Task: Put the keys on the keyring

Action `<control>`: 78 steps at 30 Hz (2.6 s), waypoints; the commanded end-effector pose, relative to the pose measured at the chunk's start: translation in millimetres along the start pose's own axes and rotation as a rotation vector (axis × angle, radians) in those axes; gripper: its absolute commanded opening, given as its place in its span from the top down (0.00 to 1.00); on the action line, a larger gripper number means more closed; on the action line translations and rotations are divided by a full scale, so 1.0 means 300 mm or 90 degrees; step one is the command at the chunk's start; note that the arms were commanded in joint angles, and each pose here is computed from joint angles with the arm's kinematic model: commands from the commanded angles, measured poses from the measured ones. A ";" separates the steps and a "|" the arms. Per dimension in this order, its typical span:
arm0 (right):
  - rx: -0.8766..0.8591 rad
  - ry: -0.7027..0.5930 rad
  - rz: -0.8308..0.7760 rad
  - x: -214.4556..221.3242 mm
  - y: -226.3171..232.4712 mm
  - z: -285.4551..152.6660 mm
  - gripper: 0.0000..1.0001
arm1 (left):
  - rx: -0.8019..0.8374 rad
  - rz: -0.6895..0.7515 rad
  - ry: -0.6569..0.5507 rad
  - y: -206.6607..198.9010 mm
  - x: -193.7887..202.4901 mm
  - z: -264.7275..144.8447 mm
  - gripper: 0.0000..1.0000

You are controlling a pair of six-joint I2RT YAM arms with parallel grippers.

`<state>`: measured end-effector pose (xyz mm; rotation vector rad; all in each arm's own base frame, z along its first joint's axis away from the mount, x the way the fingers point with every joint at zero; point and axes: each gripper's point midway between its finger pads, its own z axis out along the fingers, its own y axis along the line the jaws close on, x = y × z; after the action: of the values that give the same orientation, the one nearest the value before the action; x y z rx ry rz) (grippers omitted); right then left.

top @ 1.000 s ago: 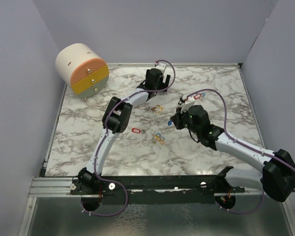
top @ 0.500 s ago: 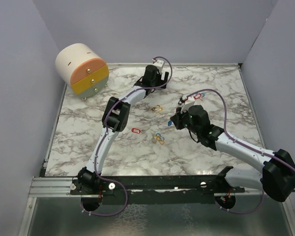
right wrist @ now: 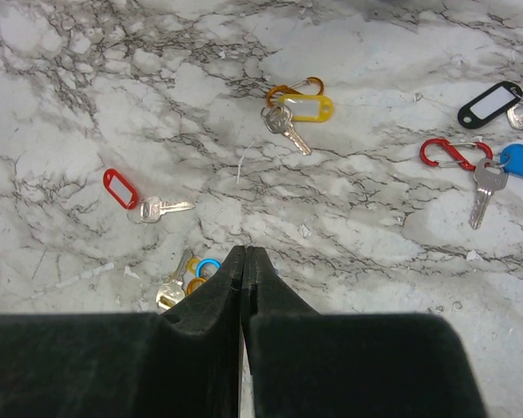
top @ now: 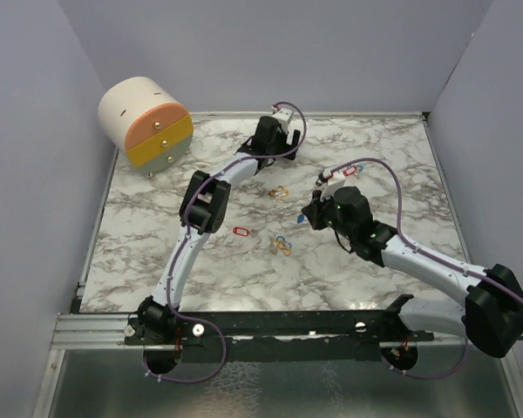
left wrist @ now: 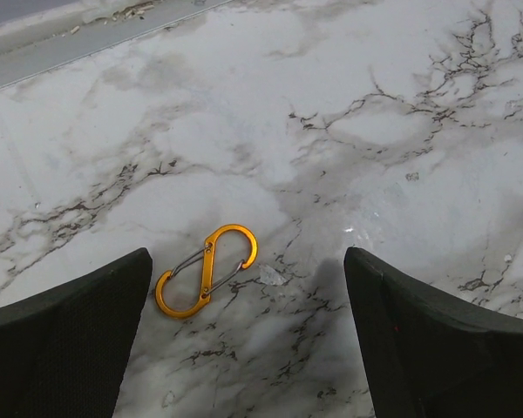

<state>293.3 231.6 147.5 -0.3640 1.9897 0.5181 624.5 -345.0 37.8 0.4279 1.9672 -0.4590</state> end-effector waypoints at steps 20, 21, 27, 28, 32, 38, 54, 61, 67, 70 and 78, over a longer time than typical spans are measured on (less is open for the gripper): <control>-0.010 -0.021 -0.006 -0.018 0.008 -0.031 0.99 | 0.080 0.012 0.072 -0.158 0.111 -0.116 0.10; -0.009 -0.020 -0.006 -0.016 0.007 -0.031 0.99 | 0.068 0.011 0.074 -0.149 0.112 -0.115 0.10; -0.011 -0.022 -0.007 -0.020 0.009 -0.035 0.99 | -0.052 0.000 0.096 -0.044 0.107 -0.102 0.12; -0.010 -0.022 -0.007 -0.020 0.008 -0.035 0.99 | -0.064 0.001 0.097 -0.033 0.104 -0.099 0.12; -0.010 -0.021 -0.007 -0.018 0.008 -0.036 0.99 | -0.095 0.004 0.092 -0.004 0.097 -0.093 0.13; -0.008 -0.023 -0.008 -0.022 0.006 -0.042 0.99 | -0.105 0.005 0.082 0.005 0.096 -0.080 0.18; 0.007 -0.022 -0.006 -0.026 -0.006 -0.049 0.99 | -0.109 0.002 0.053 0.013 0.076 -0.034 0.39; 0.008 -0.020 -0.007 -0.024 -0.008 -0.043 0.99 | -0.109 0.001 0.044 0.013 0.072 -0.022 0.46; 0.007 -0.019 -0.009 -0.024 -0.006 -0.039 0.99 | -0.104 -0.001 0.033 0.009 0.065 -0.015 0.48; 0.007 -0.018 -0.010 -0.023 -0.006 -0.038 0.99 | -0.099 -0.002 0.028 0.005 0.064 -0.009 0.48; 0.009 -0.018 -0.012 -0.023 -0.009 -0.036 0.99 | -0.099 -0.007 0.024 0.005 0.072 0.005 0.53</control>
<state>288.5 226.6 158.3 -0.3615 1.9591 0.5221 616.6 -340.9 35.0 0.3405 2.0069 -0.3024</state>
